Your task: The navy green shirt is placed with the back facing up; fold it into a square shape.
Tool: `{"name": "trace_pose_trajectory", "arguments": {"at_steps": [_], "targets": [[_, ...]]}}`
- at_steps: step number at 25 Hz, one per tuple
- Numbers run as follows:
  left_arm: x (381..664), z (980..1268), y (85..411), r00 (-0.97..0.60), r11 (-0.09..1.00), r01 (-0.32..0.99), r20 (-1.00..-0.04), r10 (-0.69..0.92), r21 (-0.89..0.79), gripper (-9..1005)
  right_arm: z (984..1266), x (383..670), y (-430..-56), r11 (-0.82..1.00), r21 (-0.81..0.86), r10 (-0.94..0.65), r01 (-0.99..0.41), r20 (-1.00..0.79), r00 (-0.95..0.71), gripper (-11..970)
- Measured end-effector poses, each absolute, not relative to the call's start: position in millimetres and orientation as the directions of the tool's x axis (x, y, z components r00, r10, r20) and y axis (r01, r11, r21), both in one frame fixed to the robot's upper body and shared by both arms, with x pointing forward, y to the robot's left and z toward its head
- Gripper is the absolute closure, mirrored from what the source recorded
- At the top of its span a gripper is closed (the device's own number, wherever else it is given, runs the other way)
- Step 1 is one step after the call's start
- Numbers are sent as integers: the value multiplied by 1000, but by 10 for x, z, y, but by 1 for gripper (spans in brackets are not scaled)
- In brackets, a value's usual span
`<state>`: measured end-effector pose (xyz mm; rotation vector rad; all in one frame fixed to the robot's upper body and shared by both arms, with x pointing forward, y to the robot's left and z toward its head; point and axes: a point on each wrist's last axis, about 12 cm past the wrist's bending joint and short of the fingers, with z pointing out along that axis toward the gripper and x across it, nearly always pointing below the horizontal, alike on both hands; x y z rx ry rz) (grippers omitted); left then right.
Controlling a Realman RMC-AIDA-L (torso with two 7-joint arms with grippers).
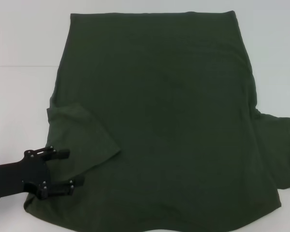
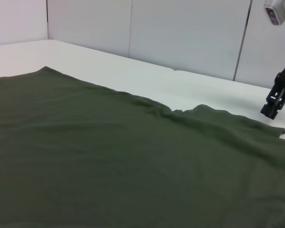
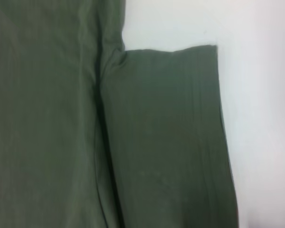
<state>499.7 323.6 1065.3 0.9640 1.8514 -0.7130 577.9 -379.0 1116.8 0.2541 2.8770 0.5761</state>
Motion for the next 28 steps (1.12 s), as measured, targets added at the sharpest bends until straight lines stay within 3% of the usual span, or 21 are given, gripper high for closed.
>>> {"name": "trace_pose_trajectory", "arguments": {"at_steps": [28], "targets": [[5030,10645,3227,-288,539,840,-898,334,-70,149,11100,5823,-3724,926,364,175,103,-173,-969,331]]}}
